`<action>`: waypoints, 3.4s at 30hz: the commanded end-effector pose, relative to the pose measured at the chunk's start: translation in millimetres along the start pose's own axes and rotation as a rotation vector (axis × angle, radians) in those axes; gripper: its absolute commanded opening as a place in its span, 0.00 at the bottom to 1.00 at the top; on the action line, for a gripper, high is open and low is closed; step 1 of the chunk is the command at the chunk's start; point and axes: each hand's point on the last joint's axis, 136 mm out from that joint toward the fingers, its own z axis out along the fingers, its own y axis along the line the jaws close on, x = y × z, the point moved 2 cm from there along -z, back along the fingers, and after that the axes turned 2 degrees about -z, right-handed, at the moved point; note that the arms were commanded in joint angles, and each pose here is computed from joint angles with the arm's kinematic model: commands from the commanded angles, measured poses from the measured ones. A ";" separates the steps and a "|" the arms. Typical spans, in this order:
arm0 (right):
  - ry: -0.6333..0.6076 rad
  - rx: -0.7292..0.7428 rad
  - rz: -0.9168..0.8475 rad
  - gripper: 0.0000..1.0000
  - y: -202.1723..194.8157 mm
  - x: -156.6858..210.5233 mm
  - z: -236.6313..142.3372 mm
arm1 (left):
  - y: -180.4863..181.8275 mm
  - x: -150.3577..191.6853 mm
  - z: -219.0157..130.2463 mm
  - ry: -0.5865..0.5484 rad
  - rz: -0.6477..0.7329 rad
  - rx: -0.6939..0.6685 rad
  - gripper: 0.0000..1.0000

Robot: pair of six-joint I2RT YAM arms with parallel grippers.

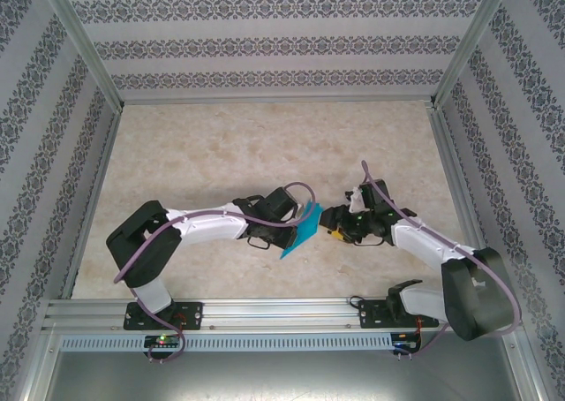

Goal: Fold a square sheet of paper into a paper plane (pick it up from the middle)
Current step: Move a paper plane to the center of the table, then reset both arms

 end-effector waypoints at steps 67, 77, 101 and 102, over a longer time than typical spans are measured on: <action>0.223 0.550 -0.370 0.00 42.4 1.0 63.9 | 62.6 2.0 -46.5 -0.178 -0.419 0.256 0.38; 0.258 0.624 -0.404 0.18 49.2 -0.9 93.3 | 99.9 17.0 -78.2 -0.217 -0.427 0.080 0.48; -0.080 0.494 -0.583 0.54 66.7 -62.0 -38.1 | 201.4 -12.9 -171.0 -0.454 -0.290 -0.554 0.94; -0.122 0.489 -0.592 0.55 62.2 -69.2 -45.5 | 210.0 -12.0 -175.9 -0.474 -0.296 -0.591 0.94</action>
